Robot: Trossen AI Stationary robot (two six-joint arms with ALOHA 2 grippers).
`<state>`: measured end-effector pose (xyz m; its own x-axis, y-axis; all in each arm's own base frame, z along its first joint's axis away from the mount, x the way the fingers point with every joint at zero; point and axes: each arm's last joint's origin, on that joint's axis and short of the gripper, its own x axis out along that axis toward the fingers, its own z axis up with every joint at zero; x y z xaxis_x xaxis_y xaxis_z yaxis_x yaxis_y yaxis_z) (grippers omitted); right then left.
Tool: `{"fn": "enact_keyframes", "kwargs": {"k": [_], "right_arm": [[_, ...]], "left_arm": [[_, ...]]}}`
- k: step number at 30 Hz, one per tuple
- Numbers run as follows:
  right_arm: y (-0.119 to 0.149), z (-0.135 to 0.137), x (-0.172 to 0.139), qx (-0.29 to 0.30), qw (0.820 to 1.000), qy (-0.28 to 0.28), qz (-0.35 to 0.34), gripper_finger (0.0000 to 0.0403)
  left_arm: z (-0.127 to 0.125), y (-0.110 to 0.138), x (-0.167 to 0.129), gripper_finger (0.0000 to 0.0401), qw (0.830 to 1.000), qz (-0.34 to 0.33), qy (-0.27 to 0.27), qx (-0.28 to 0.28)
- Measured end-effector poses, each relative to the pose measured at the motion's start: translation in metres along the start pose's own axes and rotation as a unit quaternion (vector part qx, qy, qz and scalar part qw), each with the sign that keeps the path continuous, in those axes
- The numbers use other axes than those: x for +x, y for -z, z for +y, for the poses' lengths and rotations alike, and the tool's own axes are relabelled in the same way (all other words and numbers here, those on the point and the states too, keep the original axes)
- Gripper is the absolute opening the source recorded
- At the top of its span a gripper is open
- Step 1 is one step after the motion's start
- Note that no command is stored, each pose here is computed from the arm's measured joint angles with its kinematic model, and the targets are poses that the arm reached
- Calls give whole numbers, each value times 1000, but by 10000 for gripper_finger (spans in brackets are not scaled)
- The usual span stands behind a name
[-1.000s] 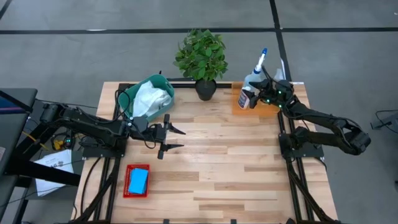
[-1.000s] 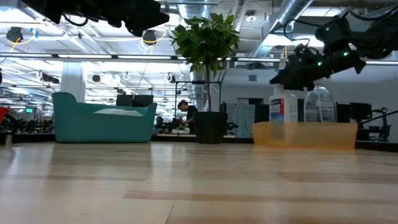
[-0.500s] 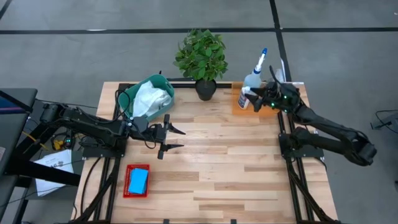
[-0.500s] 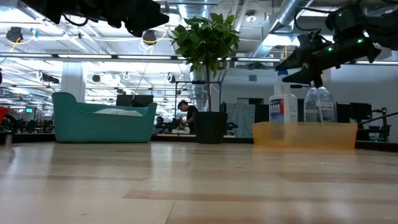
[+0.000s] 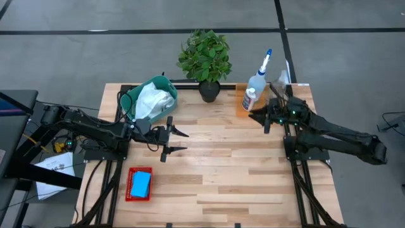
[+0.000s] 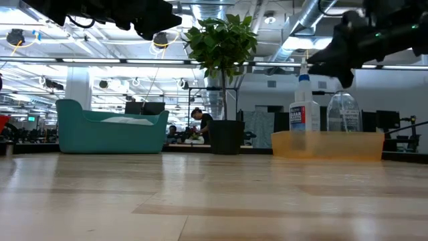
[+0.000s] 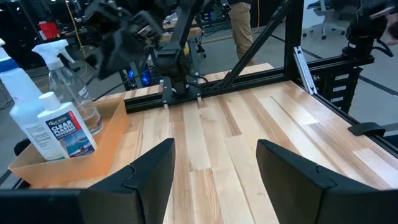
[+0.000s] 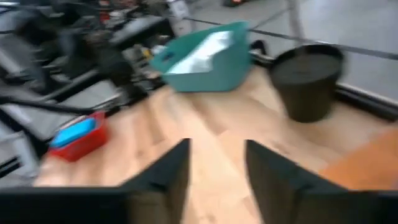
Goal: Pick & Place Kitchen Items
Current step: Return to Home Position
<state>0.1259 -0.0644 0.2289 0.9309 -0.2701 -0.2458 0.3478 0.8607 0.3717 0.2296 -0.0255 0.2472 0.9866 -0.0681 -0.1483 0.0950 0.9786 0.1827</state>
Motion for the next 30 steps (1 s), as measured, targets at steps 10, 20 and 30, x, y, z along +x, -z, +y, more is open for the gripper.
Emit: {"fn": "enact_keyframes", "kwargs": {"k": [10, 20, 30], "right_arm": [[47, 29, -5, -6, 996, -79, -49, 14], [79, 50, -18, 12, 992, -78, -96, 2], [94, 70, -35, -7, 993, -56, -102, 1]], "left_arm": [[2, -6, -7, 198, 1000, -13, -21, -3], [3, -12, -27, 66, 998, -55, -25, -23], [7, 15, -47, 2, 987, -111, -98, -62]]}}
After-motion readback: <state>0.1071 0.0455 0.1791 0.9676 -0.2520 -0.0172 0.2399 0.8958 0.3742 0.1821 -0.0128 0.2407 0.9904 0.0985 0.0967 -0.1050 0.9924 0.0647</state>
